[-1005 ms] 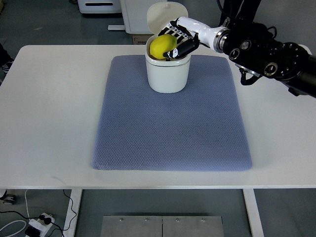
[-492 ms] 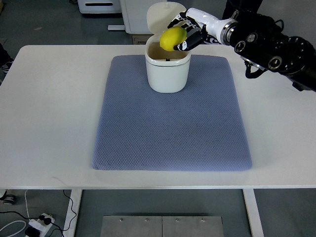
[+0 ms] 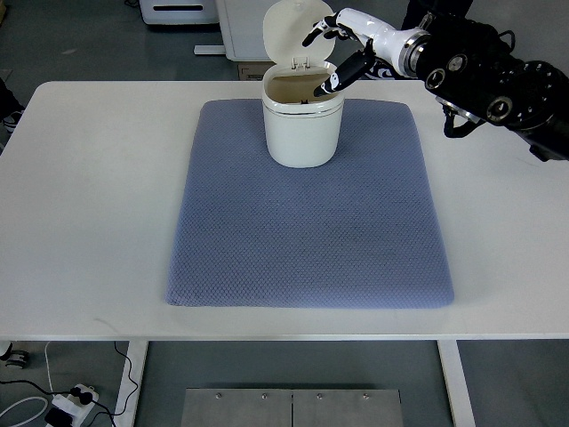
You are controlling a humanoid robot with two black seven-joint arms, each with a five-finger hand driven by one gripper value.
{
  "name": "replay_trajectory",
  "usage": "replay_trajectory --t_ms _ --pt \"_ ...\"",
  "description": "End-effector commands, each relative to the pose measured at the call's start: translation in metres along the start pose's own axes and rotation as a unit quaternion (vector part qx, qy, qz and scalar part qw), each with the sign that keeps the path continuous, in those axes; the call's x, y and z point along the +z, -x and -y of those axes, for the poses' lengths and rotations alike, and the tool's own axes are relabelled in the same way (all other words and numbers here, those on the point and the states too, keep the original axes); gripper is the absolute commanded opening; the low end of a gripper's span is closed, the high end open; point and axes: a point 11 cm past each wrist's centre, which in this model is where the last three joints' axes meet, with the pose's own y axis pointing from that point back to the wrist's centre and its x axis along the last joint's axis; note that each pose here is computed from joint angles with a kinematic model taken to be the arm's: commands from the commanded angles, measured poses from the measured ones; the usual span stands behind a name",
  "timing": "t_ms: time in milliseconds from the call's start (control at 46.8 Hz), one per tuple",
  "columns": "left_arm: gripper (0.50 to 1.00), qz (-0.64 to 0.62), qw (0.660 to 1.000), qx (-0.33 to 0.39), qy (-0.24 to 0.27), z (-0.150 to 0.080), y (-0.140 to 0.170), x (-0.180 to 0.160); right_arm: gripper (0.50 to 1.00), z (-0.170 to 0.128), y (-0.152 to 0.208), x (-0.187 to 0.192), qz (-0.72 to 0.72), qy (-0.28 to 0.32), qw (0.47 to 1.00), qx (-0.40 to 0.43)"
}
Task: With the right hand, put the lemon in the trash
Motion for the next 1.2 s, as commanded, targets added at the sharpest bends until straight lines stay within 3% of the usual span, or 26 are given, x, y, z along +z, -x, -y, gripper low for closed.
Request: replay_trajectory --t_ms 0,599,1176 --pt "1.000 0.000 1.000 0.000 0.000 0.000 0.000 0.000 0.979 -0.006 -0.008 0.008 0.007 0.006 1.000 0.003" --pt "1.000 0.000 1.000 0.000 0.000 0.000 0.000 0.000 0.991 -0.044 -0.010 0.043 0.110 -0.011 0.994 -0.027" --pt "1.000 0.000 1.000 0.000 0.000 0.000 0.000 0.000 1.000 -0.079 -0.025 0.107 0.324 -0.038 0.942 0.083"
